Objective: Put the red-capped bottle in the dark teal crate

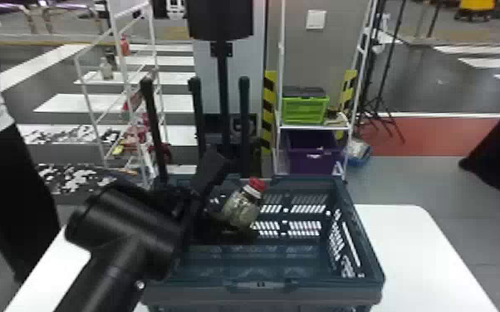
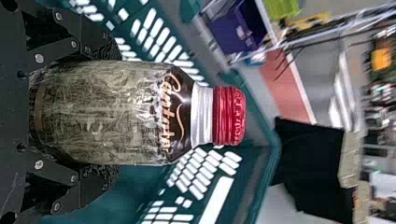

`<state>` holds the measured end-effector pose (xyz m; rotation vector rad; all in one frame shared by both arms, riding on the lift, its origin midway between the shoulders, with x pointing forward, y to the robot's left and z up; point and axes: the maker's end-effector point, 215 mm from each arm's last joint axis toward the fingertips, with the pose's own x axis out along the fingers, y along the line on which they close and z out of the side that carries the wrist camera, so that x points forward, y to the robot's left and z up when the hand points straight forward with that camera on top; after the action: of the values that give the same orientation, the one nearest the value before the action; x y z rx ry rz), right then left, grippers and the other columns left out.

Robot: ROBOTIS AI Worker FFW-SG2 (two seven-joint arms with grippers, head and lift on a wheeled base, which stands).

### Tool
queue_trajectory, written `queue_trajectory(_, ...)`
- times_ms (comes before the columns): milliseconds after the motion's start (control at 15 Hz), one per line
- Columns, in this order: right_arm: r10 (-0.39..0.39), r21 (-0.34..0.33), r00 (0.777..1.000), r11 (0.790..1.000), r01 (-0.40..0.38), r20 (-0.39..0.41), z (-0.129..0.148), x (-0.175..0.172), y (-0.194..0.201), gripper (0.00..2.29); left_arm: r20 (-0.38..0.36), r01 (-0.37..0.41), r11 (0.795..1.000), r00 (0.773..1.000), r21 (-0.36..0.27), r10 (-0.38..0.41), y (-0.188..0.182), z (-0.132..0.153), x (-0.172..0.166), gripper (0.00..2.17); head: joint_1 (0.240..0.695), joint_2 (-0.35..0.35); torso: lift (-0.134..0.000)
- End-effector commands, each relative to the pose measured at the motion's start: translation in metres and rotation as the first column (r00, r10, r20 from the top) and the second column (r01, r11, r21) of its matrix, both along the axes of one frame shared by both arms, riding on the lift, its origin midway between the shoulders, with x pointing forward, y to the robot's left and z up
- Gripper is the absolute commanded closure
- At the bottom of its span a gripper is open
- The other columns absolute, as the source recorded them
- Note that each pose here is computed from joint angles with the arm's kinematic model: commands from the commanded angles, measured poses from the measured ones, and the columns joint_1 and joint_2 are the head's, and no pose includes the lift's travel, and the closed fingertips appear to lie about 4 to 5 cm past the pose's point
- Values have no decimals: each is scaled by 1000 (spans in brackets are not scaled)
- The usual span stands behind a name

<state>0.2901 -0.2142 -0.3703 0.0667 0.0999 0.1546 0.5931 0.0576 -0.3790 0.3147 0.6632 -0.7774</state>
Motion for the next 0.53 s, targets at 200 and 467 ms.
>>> queue_trajectory(200, -1, 0, 1000, 1000, 1, 5, 2, -1, -1, 154, -177, 103, 989, 981, 110, -82, -14, -61, -5, 2145, 499, 0, 0)
queue_trajectory(467, -1, 1, 1000, 1000, 1, 2, 0, -3, 0, 154, -176, 178, 967, 973, 180, -146, -28, -86, 4, 2145, 499, 0, 0)
